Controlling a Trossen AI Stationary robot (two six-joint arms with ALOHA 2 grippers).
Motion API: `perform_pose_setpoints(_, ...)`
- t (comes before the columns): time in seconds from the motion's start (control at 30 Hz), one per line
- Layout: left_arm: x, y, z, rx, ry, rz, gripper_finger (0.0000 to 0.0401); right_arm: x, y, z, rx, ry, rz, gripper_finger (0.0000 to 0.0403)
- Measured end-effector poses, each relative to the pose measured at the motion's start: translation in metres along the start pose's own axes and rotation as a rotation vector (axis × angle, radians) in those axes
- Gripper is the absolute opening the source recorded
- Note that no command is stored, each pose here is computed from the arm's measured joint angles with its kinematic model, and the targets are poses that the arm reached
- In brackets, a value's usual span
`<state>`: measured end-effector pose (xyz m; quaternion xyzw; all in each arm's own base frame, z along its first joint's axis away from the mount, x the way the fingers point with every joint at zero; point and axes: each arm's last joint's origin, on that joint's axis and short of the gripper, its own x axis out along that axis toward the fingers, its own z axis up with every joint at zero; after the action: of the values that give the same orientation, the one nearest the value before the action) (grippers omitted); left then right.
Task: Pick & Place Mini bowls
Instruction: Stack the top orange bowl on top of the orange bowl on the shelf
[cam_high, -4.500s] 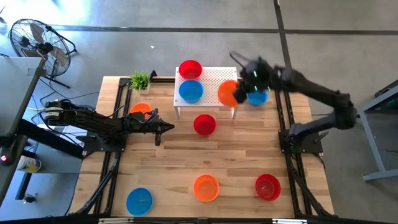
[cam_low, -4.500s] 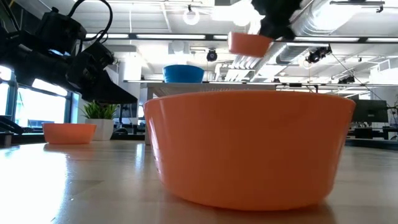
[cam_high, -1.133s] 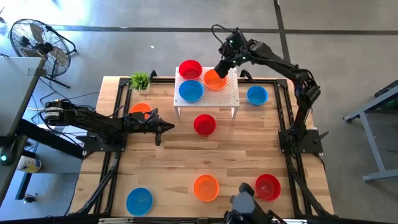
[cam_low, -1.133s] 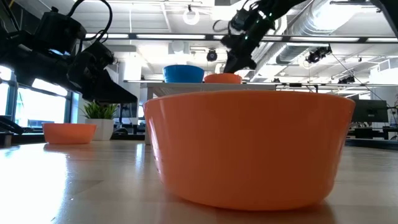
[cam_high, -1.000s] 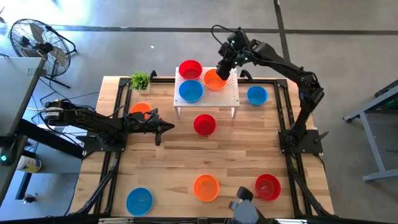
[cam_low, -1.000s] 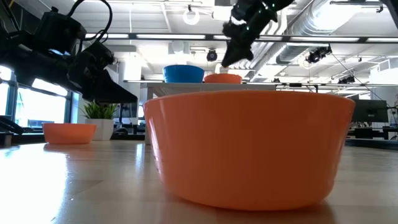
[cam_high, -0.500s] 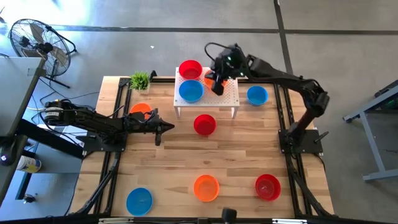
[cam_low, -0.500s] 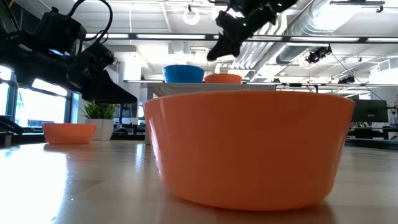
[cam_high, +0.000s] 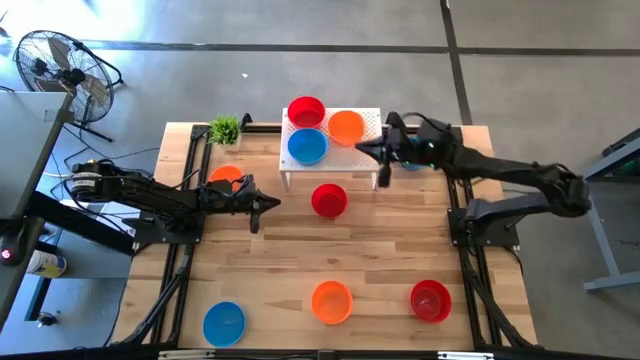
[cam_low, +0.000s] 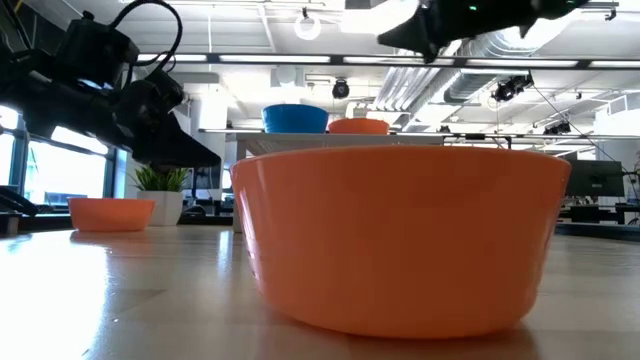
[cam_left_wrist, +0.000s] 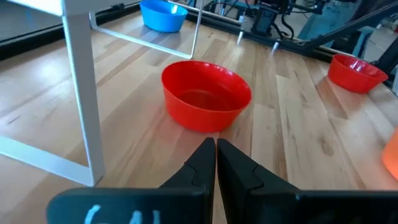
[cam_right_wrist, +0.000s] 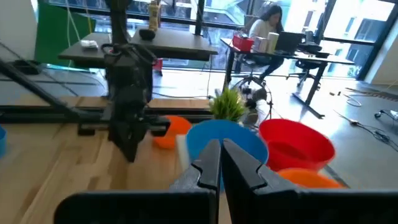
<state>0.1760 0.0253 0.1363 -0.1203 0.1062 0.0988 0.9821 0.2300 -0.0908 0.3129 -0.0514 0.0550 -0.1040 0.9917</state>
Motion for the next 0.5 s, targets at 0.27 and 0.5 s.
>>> perform_pose_setpoints(0.27,-0.001,0.000,0.003,0.023,-0.031,0.019,0.0014,-0.037,0.023,-0.042,0.006,0.000,0.048,0.0004)
perform_pose_setpoints(0.5,-0.007,-0.002,0.013,0.013,-0.094,0.006,0.0014,-0.056,0.030,-0.067,0.010,-0.085,0.043,0.0002)
